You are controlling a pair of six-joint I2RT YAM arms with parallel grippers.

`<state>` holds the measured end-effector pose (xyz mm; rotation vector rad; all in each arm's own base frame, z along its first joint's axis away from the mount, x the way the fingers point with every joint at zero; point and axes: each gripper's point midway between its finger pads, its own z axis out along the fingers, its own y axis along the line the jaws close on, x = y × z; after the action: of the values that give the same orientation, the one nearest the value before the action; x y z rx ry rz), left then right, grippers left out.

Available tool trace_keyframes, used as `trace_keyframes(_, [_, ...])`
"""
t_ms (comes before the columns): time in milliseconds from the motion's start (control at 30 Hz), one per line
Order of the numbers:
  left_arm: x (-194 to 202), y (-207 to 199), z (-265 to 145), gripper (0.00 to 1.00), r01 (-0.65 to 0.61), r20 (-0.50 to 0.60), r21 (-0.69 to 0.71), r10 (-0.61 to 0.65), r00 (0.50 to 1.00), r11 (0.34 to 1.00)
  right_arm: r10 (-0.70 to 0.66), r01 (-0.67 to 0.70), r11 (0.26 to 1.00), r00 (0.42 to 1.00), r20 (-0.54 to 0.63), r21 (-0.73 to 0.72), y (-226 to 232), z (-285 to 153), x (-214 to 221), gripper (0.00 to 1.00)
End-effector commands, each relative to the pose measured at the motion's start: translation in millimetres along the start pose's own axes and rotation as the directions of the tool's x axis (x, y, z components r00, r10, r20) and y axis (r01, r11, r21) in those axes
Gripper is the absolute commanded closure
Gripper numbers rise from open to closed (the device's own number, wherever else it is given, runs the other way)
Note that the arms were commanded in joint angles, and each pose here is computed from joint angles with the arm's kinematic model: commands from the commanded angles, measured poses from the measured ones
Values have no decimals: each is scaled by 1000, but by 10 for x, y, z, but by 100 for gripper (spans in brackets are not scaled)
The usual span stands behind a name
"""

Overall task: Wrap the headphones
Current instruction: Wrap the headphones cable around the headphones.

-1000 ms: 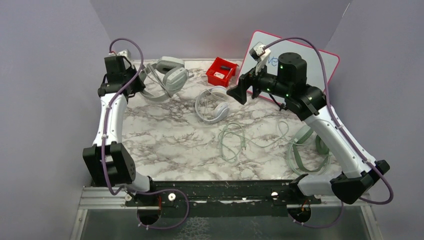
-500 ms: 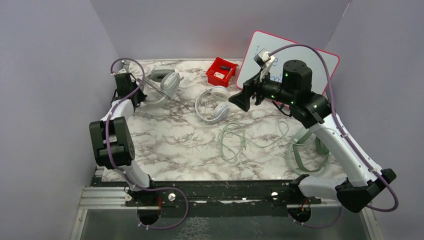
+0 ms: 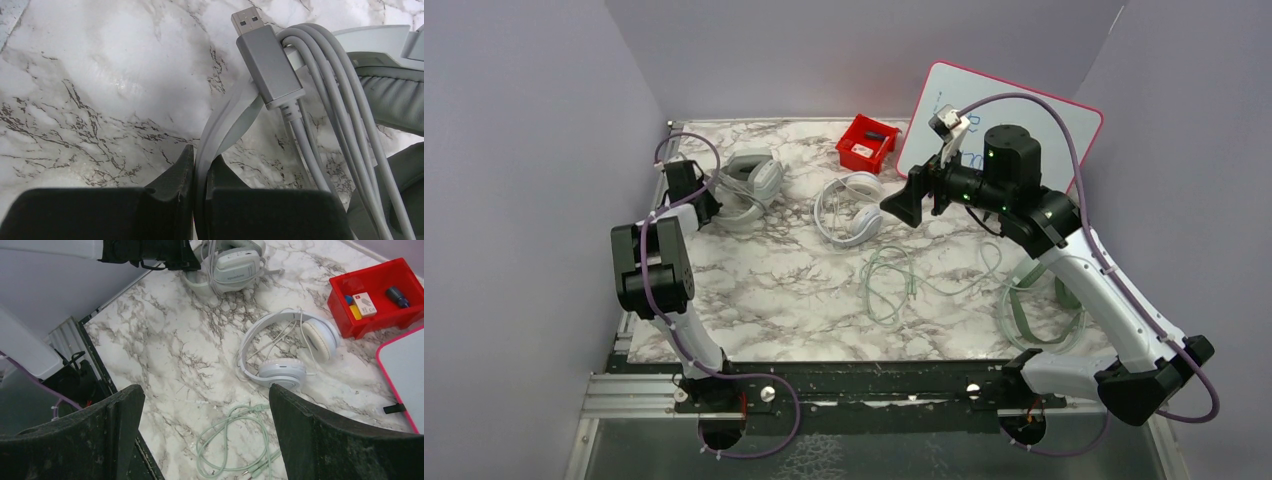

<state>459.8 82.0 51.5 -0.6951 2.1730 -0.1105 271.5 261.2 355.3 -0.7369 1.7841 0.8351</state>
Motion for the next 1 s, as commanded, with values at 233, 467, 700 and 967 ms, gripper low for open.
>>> trace_keyframes(233, [19, 31, 201, 83, 31, 20, 4, -31, 999, 1000, 36, -36, 999, 999, -4, -22, 49, -11, 24, 0])
trace_keyframes(467, [46, 119, 204, 65, 9, 2, -43, -9, 1000, 999, 59, -59, 998, 998, -6, -16, 66, -54, 44, 0])
trace_keyframes(700, [-19, 172, 3, 52, 18, -7, -97, -19, 1000, 995, 80, -79, 997, 996, -38, 23, 28, -112, 111, 0])
trace_keyframes(967, [118, 338, -188, 46, 59, -81, -167, -74, 994, 984, 126, -122, 992, 985, -118, 42, 21, -121, 248, 0])
